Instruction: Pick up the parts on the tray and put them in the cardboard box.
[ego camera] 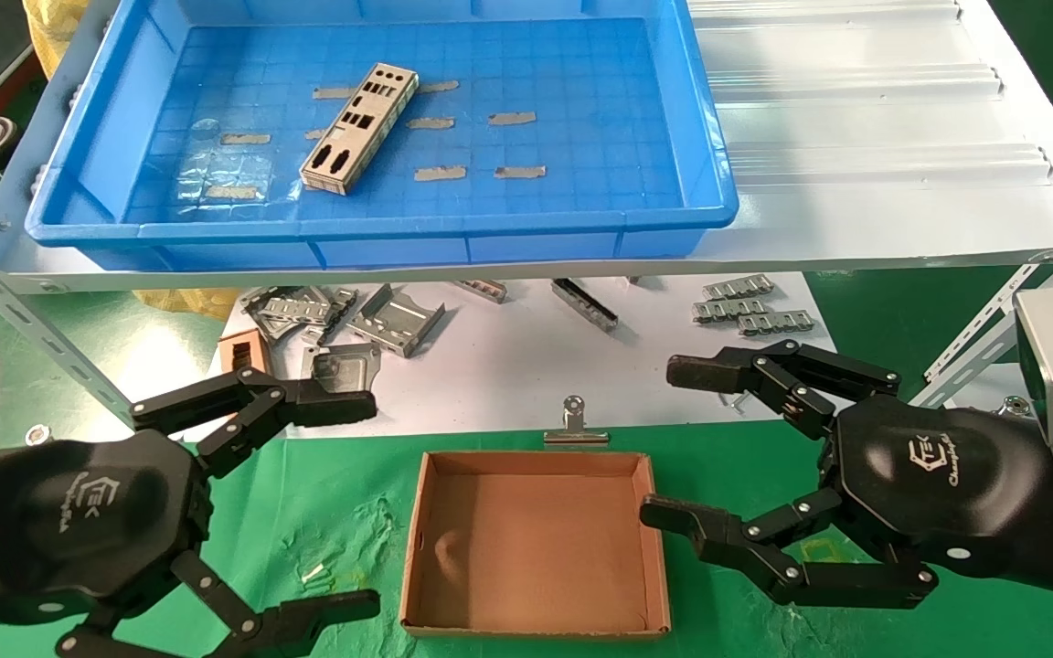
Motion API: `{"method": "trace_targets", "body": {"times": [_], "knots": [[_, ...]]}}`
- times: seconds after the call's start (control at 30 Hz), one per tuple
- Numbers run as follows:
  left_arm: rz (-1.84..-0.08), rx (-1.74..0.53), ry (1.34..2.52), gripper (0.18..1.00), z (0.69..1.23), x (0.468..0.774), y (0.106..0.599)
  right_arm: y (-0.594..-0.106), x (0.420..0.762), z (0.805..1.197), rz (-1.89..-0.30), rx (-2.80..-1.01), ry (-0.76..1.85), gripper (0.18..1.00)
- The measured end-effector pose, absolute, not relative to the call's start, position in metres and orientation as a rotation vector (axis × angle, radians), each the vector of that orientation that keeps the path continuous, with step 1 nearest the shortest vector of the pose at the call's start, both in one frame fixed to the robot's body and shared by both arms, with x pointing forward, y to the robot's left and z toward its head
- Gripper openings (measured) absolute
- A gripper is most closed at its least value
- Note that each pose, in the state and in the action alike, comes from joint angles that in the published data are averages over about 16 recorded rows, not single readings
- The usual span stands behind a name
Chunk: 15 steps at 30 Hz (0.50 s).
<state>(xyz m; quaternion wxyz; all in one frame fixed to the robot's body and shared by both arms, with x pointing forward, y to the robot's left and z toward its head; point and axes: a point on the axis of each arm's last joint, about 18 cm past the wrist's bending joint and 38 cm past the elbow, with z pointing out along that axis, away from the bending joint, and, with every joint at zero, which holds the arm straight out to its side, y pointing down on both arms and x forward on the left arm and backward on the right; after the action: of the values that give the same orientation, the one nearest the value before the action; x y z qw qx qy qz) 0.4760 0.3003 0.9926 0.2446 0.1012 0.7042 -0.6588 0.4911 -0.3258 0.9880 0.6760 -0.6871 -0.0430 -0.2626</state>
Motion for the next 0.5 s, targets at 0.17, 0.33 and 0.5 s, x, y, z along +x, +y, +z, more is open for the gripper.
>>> {"method": "trace_targets", "body": {"times": [0.17, 0.33, 0.5], "knots": [[-1.799, 0.276, 1.923, 1.001, 0.9926, 0.476, 0.3003, -0.3258, 0.4911, 0.988, -0.591, -1.545, -0.097, 0.824], [-1.799, 0.276, 1.923, 1.001, 0.9926, 0.476, 0.3003, -0.3258, 0.4911, 0.988, -0.591, -1.545, -0.097, 0.768], [-1.799, 0.276, 1.923, 1.001, 0.9926, 0.476, 0.3003, -0.3258, 0.4911, 0.988, -0.591, -1.545, -0.097, 0.715]]}}
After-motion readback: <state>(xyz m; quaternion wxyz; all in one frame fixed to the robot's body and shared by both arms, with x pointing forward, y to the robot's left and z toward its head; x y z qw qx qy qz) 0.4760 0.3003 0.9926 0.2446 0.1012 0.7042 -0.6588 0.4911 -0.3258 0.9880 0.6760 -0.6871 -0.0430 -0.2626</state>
